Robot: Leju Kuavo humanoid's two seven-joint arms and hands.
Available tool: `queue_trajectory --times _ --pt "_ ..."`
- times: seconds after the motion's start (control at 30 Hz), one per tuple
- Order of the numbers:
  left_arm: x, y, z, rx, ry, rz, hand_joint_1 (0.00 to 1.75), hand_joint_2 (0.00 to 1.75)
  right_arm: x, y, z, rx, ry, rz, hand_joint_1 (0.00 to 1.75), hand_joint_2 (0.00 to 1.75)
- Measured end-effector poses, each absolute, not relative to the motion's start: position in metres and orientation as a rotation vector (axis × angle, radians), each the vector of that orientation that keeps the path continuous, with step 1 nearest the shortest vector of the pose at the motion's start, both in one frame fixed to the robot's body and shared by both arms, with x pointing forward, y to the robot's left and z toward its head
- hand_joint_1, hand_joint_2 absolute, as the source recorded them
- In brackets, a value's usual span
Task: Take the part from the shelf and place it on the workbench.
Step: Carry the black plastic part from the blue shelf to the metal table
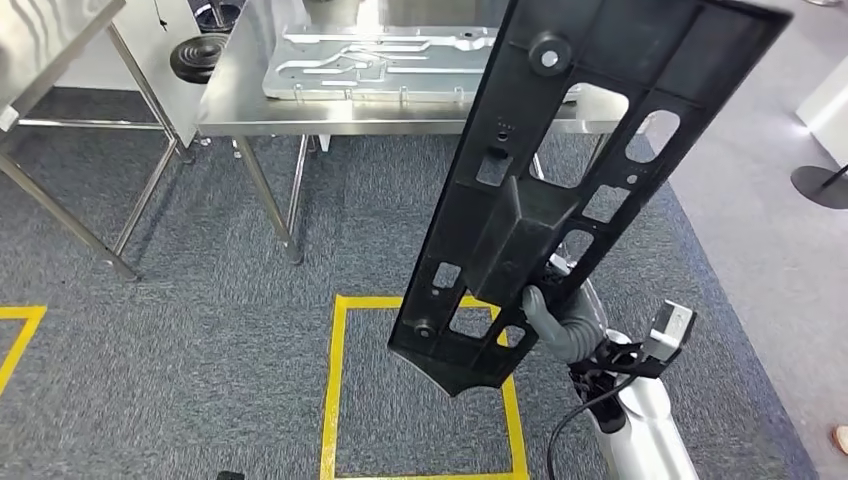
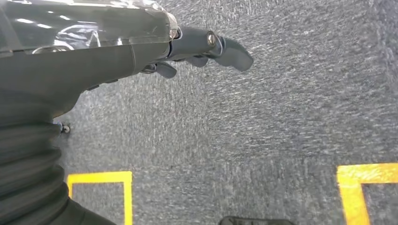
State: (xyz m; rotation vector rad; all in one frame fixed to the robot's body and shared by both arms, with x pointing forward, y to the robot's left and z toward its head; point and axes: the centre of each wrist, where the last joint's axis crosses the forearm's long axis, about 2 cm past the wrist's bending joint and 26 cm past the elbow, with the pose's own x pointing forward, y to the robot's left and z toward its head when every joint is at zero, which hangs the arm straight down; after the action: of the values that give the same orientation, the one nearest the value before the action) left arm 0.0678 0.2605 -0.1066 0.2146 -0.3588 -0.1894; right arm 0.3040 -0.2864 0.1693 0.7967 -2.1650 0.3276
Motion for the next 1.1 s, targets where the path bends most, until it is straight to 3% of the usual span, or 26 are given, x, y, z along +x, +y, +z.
queue_trajectory --times 1.1 --pt "0.0596 0.2592 -0.1078 0.209 -0.348 -0.186 0.00 1.75 0.3073 -0.2818 0.1694 0.803 -2.160 0.334 1.71 1.75"
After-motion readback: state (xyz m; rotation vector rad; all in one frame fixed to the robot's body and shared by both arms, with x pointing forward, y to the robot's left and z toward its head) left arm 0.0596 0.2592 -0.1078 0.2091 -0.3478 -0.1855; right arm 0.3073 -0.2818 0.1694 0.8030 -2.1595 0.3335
